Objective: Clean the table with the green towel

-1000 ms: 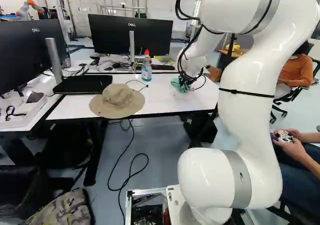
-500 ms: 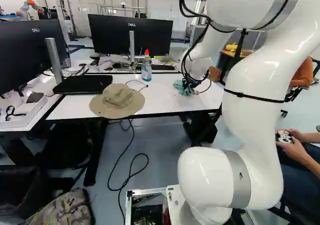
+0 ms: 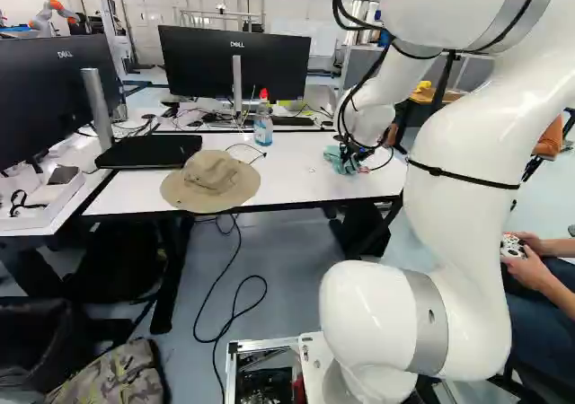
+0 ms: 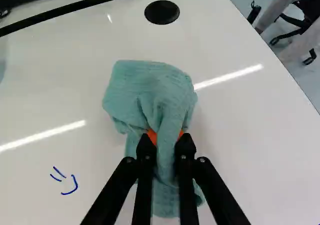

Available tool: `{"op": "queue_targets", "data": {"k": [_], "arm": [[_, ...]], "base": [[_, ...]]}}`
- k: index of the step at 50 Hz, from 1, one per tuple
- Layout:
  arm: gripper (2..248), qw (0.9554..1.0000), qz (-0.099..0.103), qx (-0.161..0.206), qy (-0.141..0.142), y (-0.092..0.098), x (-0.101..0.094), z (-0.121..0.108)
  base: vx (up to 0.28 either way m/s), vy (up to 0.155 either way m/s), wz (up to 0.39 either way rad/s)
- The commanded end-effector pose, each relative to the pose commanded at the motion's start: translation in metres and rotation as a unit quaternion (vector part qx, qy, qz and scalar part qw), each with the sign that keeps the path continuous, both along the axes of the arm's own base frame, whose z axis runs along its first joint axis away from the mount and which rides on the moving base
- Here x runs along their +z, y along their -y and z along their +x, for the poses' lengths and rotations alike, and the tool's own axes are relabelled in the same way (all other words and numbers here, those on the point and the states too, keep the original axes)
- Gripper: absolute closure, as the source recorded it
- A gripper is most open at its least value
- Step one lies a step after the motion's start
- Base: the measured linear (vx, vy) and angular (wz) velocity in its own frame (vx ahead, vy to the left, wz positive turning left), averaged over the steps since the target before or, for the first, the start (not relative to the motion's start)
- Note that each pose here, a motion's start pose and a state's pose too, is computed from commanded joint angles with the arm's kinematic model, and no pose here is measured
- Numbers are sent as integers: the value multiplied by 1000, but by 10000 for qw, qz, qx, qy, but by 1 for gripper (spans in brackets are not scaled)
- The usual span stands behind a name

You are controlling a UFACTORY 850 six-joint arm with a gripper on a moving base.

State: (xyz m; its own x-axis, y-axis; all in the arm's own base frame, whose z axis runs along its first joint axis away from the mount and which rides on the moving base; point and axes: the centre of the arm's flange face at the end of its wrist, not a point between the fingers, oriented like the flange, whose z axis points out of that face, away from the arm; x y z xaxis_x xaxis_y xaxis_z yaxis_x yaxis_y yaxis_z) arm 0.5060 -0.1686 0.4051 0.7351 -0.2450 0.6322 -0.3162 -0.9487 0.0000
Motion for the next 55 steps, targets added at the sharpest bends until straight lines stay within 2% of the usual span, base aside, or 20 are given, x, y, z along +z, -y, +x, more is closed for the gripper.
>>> {"op": "queue_targets", "data": {"k": [11,23,28,39,55], "arm": [[199,9999,-7,-158,21,19,0,3],[199,9997,-25,-245,69,35,-2,18],[199,9997,-32,-225,88,35,-2,26],[199,9997,-35,-225,99,35,-1,25],[199,9995,-76,-212,213,31,17,18]], "base": [[0,0,0],[0,0,0],[0,0,0],[0,0,0],[0,0,0]]}}
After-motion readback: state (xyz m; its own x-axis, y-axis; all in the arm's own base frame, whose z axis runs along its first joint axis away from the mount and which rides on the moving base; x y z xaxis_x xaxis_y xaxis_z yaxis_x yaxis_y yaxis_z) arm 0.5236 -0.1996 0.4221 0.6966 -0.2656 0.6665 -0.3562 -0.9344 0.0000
